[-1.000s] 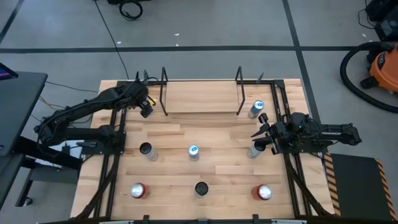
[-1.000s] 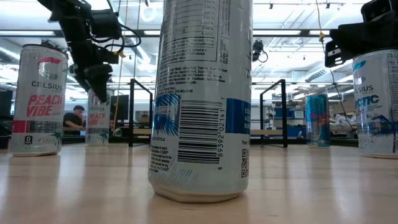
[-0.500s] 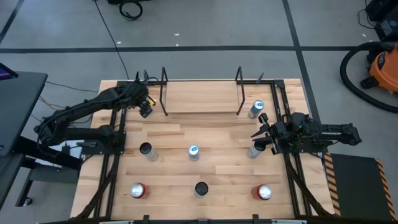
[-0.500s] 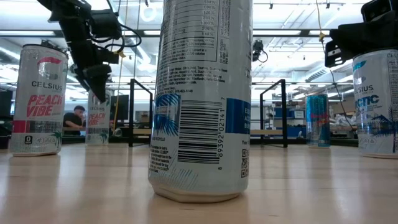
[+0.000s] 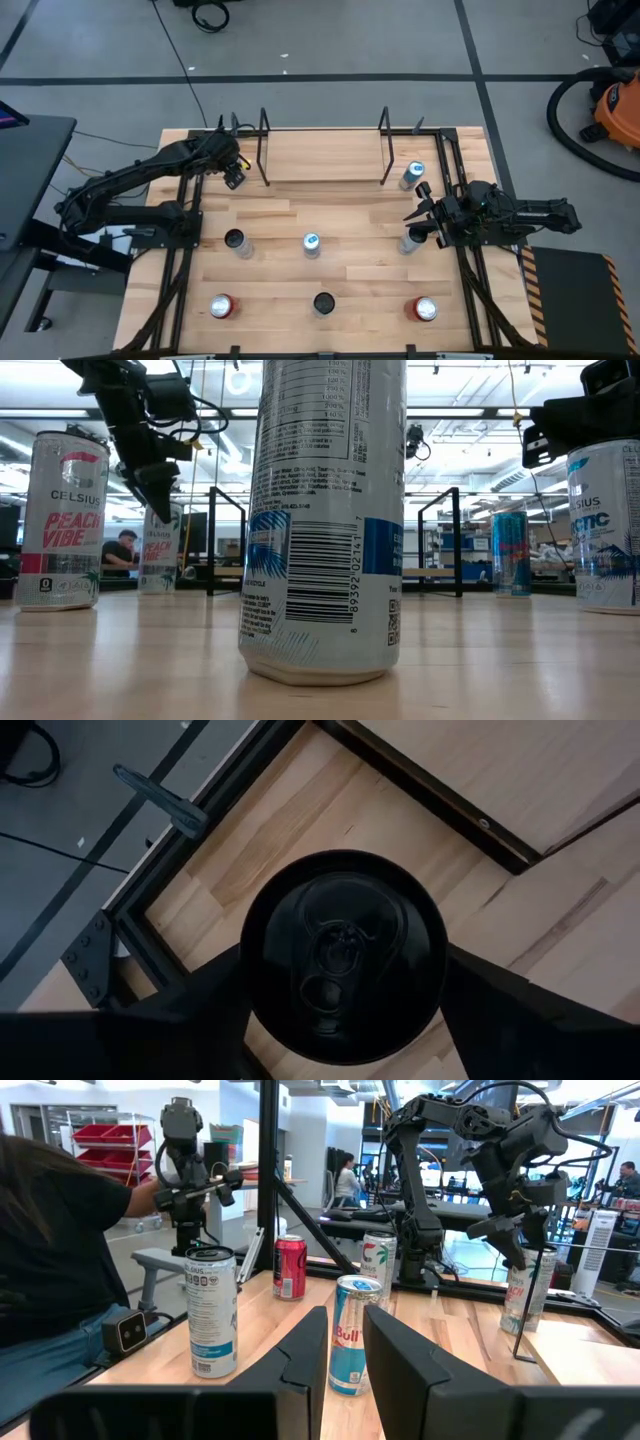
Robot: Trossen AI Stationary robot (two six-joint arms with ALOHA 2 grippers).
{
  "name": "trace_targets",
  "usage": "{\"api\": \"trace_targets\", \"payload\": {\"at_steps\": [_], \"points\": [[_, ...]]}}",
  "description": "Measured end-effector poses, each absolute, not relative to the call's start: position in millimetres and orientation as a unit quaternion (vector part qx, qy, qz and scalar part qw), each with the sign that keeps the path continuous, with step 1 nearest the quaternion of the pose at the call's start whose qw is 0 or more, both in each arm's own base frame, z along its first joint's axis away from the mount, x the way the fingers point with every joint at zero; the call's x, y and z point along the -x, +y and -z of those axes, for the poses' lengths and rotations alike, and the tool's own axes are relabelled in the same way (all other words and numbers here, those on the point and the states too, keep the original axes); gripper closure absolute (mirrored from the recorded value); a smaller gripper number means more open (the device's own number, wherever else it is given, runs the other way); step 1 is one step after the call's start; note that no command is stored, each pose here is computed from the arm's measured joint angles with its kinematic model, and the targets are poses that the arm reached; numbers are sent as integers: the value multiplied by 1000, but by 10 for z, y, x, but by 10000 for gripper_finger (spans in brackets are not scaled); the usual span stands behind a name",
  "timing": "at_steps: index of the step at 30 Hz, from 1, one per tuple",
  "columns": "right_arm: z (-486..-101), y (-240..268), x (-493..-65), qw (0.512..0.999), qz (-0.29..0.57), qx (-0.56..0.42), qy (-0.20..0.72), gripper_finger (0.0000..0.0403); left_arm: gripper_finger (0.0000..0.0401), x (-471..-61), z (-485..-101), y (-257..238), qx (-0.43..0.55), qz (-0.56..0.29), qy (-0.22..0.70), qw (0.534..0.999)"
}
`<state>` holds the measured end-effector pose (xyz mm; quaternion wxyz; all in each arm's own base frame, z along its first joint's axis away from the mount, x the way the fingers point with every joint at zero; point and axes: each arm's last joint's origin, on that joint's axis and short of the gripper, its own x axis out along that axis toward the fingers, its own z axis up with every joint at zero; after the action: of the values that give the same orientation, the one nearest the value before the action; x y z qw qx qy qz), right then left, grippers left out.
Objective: Place canned beverage on shelf
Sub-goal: Put the top white pink soda can on the shelf
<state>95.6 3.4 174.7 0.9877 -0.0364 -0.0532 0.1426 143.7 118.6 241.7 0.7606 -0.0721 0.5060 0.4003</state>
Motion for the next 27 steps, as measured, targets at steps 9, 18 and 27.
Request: {"api": "trace_targets", "payload": {"at_steps": [9,18,27], "points": [[-1748,34,-956,988,-142,36,-53,325,121,-1438,-2460,1186,71,-399,506,761],[-1747,34,-956,988,-142,36,-53,325,122,-1444,-2699,1191,66,-400,499,766],[-1748,34,-956,988,-142,36,-53,325,122,-1447,-3091,1192,60,-409,467,781]]}}
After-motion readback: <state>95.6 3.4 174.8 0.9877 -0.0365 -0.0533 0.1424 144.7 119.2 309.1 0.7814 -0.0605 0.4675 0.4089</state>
